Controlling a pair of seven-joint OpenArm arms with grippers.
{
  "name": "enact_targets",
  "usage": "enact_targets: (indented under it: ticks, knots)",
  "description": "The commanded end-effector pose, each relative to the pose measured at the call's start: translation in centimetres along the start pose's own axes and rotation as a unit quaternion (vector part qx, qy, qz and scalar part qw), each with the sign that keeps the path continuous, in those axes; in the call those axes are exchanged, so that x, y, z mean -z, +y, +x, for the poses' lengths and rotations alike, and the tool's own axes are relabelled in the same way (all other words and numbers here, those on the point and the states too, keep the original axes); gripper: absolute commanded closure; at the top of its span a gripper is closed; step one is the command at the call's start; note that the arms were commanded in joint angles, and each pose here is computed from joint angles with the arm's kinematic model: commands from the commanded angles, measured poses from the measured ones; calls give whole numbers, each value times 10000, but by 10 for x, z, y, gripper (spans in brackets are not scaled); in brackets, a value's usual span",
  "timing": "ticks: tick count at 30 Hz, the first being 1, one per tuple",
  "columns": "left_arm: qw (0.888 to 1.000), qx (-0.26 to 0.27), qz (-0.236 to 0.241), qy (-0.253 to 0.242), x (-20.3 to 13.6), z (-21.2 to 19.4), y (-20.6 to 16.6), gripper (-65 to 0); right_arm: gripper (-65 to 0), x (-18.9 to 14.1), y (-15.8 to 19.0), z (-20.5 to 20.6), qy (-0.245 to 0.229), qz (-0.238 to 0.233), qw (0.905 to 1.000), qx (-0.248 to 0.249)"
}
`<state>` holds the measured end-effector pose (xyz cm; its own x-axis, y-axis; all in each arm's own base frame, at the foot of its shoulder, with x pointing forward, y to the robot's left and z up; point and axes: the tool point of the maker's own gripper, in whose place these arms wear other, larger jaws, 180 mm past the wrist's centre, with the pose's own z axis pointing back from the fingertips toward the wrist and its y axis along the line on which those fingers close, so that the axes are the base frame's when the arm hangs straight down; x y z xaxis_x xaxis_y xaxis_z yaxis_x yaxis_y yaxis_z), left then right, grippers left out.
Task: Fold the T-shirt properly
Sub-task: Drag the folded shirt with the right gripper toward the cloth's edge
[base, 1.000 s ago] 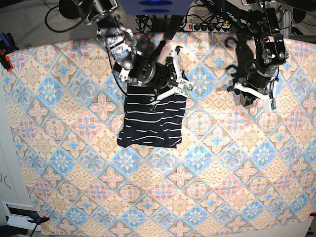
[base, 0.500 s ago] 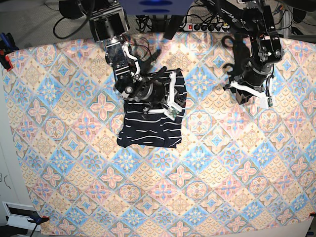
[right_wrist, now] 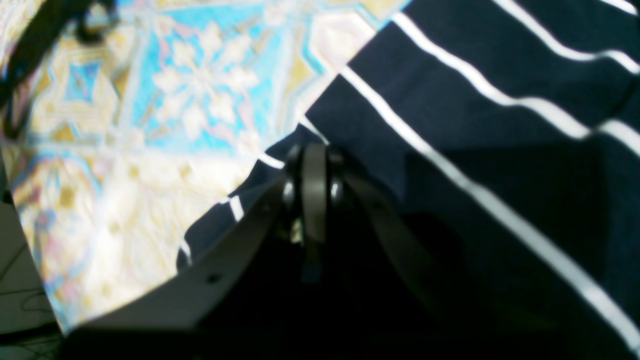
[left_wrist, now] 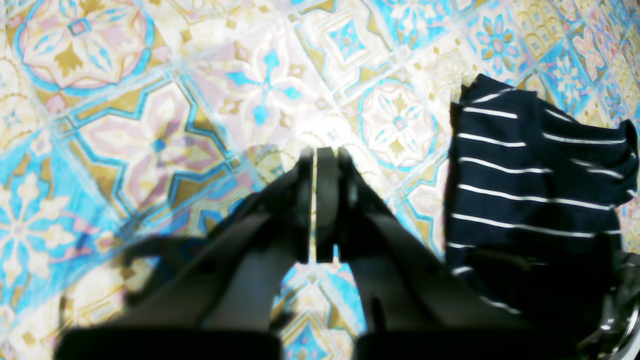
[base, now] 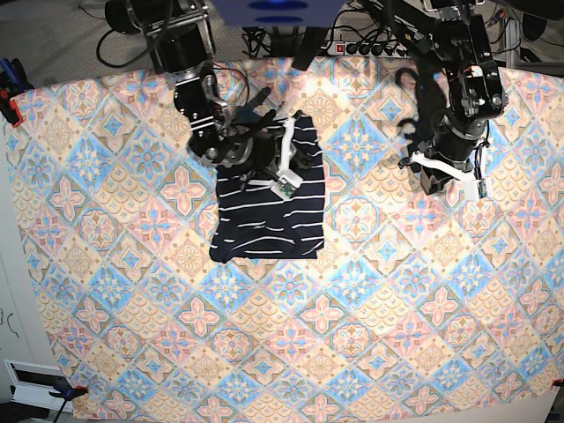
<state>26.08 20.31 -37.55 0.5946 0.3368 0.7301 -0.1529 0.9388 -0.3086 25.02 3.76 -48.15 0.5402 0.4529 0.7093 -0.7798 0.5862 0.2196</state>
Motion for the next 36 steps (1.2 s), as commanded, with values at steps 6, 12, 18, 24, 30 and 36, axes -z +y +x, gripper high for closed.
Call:
enact_targets:
  ticks: [6,12,18,24,30,36]
  knots:
    - [9998,38,-57,-204,-1,12,-3,0,-2,-35,-60,-33,611,-654,9956,-294]
    - [9998,38,-57,-204,-1,12,-3,0,-2,-72,-108,-48,706,-1228,9899,-121]
    - [9998,39,-34,-189,-2,11,-1,0,-2,-108,-152,-52,928,-1643,9813,-374]
    - [9998,44,-40,-189,-2,11,-1,0,-2,-134,-178,-52,956,-1890,9757,-558]
    - [9998,49,-46,-189,-2,11,-1,0,-2,-146,-190,-45,957,-2023,9722,-683]
    - [9998,52,-48,-196,-3,11,-1,0,-2,-145,-190,-44,960,-2017,9724,-679]
